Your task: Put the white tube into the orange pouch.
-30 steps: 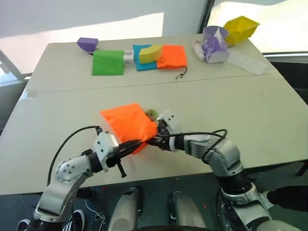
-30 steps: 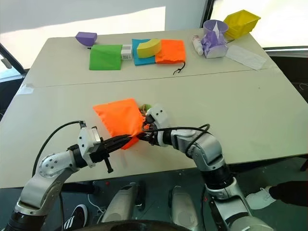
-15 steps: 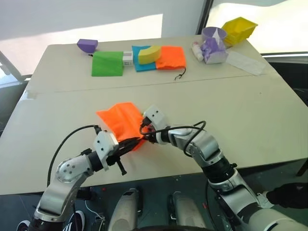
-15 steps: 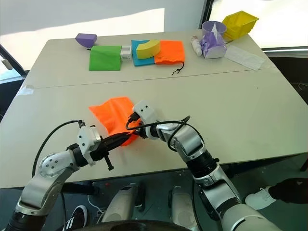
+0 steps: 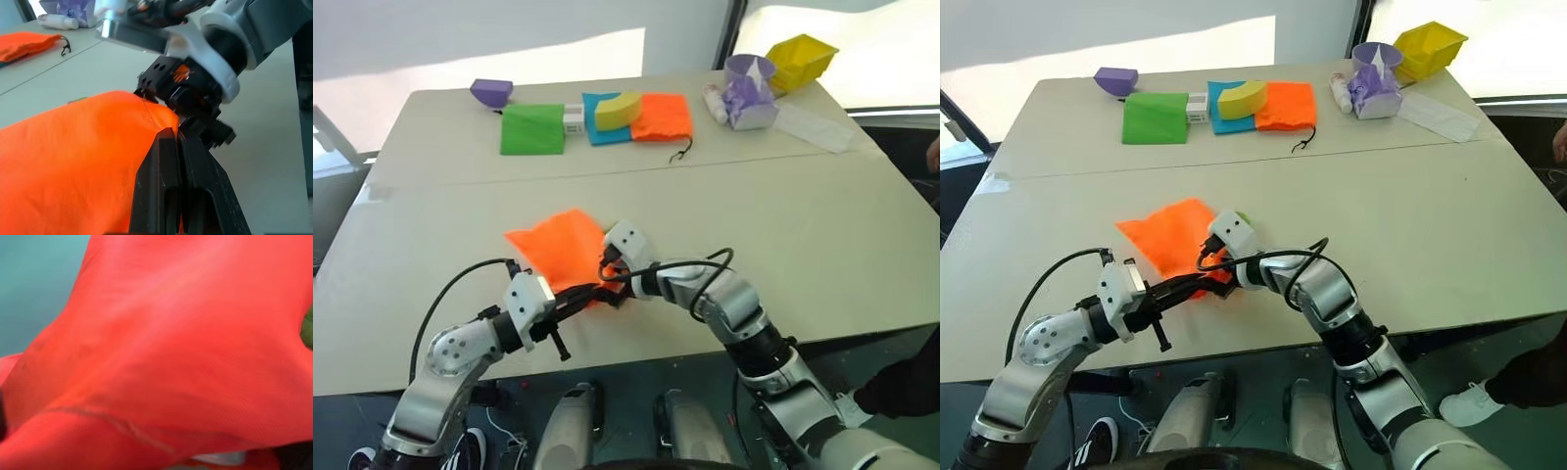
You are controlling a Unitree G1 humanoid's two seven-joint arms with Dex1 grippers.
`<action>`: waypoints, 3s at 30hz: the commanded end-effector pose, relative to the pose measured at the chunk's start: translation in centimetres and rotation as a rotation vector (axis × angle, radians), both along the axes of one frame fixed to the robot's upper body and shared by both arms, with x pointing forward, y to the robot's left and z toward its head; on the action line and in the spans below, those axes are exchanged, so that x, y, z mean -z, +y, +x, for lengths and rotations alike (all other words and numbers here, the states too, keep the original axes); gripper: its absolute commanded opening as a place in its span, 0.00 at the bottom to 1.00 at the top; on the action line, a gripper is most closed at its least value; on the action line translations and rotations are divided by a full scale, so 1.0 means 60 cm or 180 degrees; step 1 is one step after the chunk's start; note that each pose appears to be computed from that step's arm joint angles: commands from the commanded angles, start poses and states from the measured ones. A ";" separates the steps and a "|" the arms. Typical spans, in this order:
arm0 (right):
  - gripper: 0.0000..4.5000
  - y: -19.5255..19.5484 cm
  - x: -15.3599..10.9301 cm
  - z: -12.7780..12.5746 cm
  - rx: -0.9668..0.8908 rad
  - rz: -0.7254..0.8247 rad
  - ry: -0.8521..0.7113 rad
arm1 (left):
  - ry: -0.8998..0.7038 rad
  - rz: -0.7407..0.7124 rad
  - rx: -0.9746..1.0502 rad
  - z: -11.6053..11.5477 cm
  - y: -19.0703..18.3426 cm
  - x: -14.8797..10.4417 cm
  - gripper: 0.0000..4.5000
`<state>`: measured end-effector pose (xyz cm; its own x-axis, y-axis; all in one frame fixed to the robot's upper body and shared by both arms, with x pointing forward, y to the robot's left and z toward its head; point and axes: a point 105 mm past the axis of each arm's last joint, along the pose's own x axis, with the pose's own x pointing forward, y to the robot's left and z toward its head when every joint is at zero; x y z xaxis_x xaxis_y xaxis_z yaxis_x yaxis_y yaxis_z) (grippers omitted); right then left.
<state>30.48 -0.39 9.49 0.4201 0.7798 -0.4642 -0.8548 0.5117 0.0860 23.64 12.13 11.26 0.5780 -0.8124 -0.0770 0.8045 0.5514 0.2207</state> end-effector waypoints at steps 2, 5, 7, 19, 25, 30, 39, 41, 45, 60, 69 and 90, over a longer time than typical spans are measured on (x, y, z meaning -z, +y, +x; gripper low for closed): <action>1.00 -0.014 -0.024 -0.020 -0.0119 0.0149 0.0030 | -0.0087 0.0069 -0.0073 0.002 0.027 -0.004 0.00; 1.00 -0.027 -0.040 -0.024 -0.0160 0.0233 0.0005 | -0.0071 0.0091 -0.0054 -0.003 0.032 -0.001 0.00; 1.00 -0.041 -0.049 -0.030 -0.0271 0.0220 -0.0076 | -0.0066 0.0098 -0.0041 -0.006 0.033 -0.001 0.00; 1.00 -0.128 -0.096 0.073 0.0238 0.0374 -0.0635 | -0.0047 0.0334 0.0066 -0.013 0.051 0.011 0.00; 1.00 -0.101 -0.061 0.126 0.0832 0.0419 -0.0579 | -0.0051 0.0317 0.0090 -0.014 0.041 0.012 0.00; 1.00 -0.074 -0.057 0.132 0.0840 0.0434 -0.0612 | -0.0047 0.0299 0.0088 -0.018 0.036 0.013 0.00; 0.81 -0.055 -0.015 0.115 0.0547 0.0102 -0.0476 | -0.0060 0.0271 0.0088 -0.019 0.027 0.012 0.00; 0.60 -0.056 -0.010 0.118 0.0629 0.0059 -0.0462 | -0.0057 0.0266 0.0083 -0.018 0.027 0.013 0.00; 0.14 -0.055 -0.020 0.120 0.0651 0.0150 -0.0512 | -0.0056 0.0271 0.0091 -0.019 0.027 0.015 0.00; 0.01 -0.160 -0.025 0.074 0.1195 0.0613 -0.0158 | 0.0116 0.0062 0.0077 -0.004 0.021 0.015 0.00; 0.00 -0.170 -0.027 0.072 0.1353 0.0614 -0.0242 | 0.0329 -0.0022 0.0328 -0.008 0.020 -0.010 0.69; 0.00 -0.181 -0.125 0.084 0.1585 0.1530 -0.0307 | 0.0135 -0.0129 0.0637 0.123 -0.082 -0.055 0.77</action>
<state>35.88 -11.66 14.63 0.8023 0.5809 -0.1374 -0.5037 0.7823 0.3664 30.37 7.49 14.43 0.3950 -0.9170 -0.0561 0.9150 0.3873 0.1127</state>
